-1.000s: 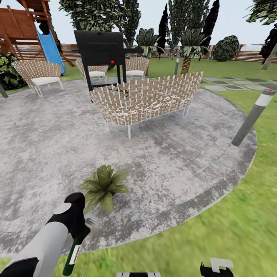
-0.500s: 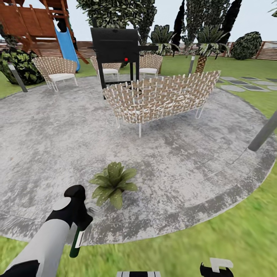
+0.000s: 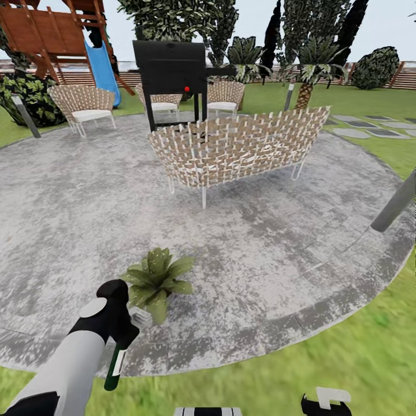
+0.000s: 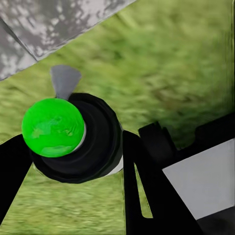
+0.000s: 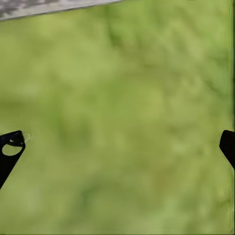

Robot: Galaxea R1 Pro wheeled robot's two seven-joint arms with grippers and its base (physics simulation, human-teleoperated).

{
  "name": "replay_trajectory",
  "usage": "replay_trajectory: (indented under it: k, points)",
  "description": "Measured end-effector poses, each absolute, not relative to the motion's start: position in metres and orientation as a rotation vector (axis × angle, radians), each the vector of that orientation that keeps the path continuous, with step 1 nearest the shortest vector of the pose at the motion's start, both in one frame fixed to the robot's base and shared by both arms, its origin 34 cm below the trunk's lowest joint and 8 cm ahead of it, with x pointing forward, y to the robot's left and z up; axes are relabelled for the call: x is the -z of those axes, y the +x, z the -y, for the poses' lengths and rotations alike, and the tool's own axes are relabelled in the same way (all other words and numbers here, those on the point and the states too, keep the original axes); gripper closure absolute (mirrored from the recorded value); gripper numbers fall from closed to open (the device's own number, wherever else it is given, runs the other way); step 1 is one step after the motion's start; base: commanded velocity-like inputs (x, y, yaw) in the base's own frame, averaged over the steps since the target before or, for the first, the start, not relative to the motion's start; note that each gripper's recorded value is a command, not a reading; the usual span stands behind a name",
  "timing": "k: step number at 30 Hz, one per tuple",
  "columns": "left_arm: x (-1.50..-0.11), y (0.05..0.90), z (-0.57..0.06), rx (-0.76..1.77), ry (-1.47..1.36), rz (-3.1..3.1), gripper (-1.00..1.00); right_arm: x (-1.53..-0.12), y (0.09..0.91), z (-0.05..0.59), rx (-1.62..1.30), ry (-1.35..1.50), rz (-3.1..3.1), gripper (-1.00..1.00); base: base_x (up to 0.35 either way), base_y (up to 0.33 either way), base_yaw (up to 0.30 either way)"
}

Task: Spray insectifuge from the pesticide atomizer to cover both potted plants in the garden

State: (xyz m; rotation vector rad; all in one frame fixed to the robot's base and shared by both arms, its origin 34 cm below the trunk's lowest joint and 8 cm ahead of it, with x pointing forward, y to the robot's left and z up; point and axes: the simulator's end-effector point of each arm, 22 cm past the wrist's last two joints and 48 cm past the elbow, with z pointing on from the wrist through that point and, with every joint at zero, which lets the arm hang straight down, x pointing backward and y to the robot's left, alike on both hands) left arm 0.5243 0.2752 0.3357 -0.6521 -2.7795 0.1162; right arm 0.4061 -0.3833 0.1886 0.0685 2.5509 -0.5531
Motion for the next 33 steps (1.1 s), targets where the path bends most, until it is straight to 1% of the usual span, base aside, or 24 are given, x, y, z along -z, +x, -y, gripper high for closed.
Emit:
replay_trajectory:
  k: [13, 21, 25, 33]
  points:
    - [-0.336, 0.524, -0.278, -0.108, -0.65, 2.779, 1.0, -0.188, 0.406, 0.381, 0.55, 0.068, -2.553, -1.0, 0.026, -0.276, 0.238]
    - [-0.335, 0.524, -0.28, -0.105, -0.649, 2.778, 1.0, -0.188, 0.405, 0.383, 0.552, 0.067, -2.553, -1.0, 0.023, -0.262, 0.043]
    - [-0.334, 0.521, -0.284, -0.097, -0.641, 2.773, 1.0, -0.188, 0.406, 0.38, 0.548, 0.065, -2.554, -1.0, -0.027, -0.133, 0.236]
    - [-0.337, 0.524, -0.288, -0.094, -0.643, 2.778, 1.0, -0.188, 0.406, 0.38, 0.548, 0.066, -2.554, -1.0, -0.022, -0.015, 0.275]
